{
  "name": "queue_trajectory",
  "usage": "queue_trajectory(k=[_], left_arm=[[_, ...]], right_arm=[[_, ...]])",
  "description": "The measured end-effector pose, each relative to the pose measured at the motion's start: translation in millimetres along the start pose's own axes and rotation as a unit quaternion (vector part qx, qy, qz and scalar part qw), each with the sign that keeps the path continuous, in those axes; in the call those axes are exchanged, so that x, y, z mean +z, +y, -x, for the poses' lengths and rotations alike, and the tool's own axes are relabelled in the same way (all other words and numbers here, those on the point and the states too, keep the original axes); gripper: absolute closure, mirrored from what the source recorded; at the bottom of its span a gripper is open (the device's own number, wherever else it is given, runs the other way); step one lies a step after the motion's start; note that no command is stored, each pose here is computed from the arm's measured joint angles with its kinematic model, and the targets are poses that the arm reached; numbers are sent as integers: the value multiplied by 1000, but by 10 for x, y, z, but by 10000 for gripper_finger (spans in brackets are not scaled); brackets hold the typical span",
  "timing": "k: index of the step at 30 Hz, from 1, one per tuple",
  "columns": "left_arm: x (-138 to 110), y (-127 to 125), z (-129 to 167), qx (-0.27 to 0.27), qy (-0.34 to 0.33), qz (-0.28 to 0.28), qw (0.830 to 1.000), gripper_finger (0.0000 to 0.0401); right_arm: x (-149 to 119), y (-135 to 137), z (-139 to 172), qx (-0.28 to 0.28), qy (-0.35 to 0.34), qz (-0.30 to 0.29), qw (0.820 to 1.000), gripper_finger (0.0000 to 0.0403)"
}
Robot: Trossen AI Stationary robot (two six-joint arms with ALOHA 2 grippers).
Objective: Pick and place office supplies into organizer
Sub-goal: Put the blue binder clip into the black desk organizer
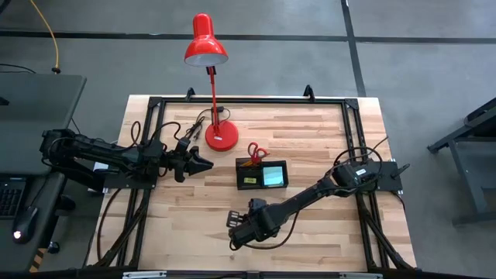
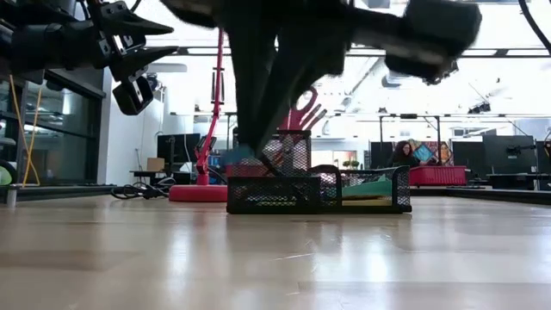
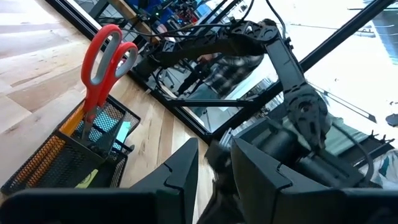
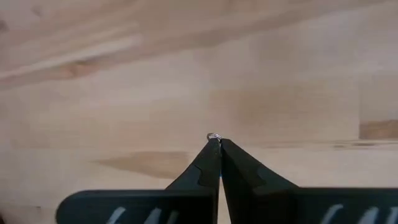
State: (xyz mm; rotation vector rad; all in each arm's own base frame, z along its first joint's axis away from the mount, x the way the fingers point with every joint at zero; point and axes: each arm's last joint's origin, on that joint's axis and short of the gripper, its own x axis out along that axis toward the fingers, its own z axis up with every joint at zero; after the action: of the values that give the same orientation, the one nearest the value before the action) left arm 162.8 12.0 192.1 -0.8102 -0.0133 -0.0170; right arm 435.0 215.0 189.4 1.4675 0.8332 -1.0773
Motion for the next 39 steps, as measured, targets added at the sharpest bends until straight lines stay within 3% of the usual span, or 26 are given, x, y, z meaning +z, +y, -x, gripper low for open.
queue_trajectory(k=[7,14,27,39], left_arm=[[-3,-3,0,-5,5,0,1000,313],[-16,-15,1,-26,27,2,999,313],[-29,-31,3,-51,53,6,997,313],[-33,-34,4,-56,60,17,996,313]], right_arm=[[148,64,252,-26,-56,11,998,403],[465,244,275,-27,-102,20,994,403],[1168,540,159,-75,-105,83,988,403],[1382,500,163,-143,-98,93,981,403]])
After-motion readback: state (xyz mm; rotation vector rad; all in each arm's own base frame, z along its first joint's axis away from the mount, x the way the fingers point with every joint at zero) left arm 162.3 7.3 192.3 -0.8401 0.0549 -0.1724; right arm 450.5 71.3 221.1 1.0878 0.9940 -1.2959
